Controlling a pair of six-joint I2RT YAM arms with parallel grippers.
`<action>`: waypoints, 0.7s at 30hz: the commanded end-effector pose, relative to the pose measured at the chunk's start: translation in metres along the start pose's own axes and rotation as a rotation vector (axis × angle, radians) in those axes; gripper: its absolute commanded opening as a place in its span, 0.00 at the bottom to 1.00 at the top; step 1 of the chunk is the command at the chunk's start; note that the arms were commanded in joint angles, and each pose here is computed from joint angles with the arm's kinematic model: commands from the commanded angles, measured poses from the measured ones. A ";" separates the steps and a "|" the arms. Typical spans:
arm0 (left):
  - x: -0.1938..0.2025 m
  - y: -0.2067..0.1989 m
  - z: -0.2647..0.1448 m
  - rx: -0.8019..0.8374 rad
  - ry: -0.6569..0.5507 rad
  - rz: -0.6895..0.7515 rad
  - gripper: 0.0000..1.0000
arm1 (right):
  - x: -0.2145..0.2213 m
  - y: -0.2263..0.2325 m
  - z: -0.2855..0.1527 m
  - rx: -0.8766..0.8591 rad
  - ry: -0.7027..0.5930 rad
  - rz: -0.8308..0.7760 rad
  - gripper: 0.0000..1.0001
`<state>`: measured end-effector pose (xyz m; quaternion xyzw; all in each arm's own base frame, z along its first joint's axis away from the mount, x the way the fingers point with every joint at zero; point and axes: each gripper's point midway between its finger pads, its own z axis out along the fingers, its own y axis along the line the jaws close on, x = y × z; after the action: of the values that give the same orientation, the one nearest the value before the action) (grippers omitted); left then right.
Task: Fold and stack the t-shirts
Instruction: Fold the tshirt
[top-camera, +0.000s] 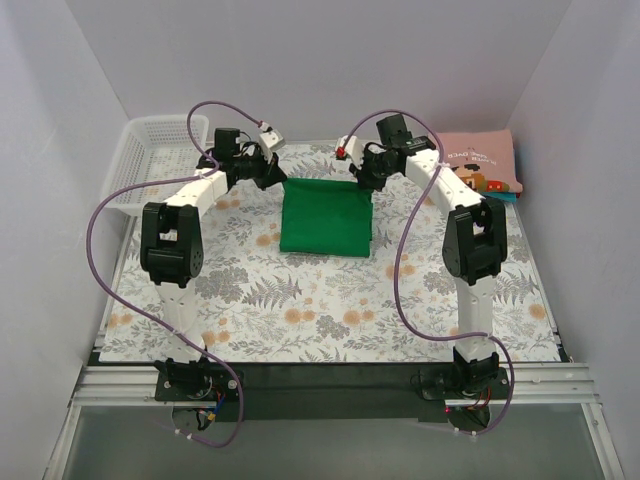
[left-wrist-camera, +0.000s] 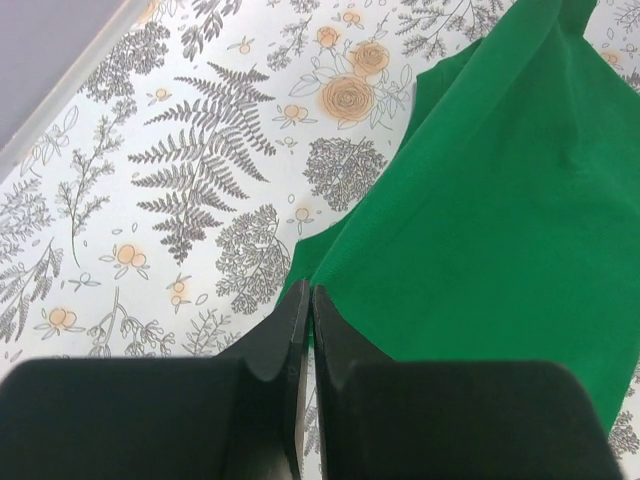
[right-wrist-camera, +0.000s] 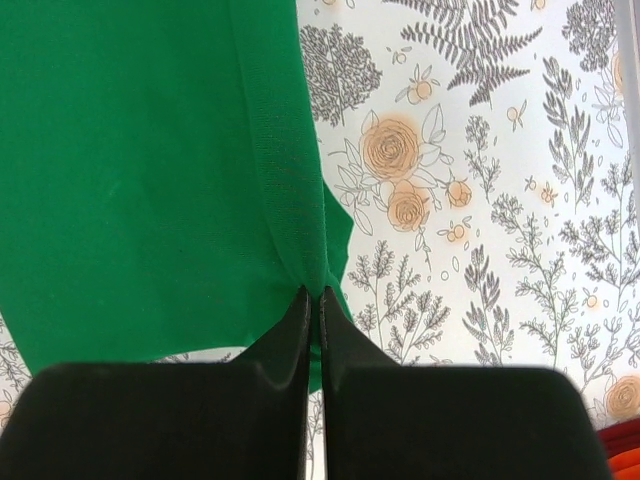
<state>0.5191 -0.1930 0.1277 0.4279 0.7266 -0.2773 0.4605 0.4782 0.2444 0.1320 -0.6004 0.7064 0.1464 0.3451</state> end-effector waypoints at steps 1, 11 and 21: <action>-0.025 0.002 0.001 -0.008 -0.062 0.053 0.00 | 0.016 -0.010 -0.003 0.012 0.003 0.043 0.01; -0.009 0.040 0.022 -0.171 -0.028 -0.027 0.35 | 0.035 -0.056 0.024 0.116 0.060 0.116 0.64; -0.049 -0.017 -0.037 -0.188 -0.133 -0.247 0.40 | -0.029 -0.043 -0.046 0.129 -0.182 0.351 0.55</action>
<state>0.5152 -0.1776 0.1088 0.2967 0.7997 -0.2459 0.4603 0.5241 0.2132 0.1197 -0.4762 0.7887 0.1471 0.3599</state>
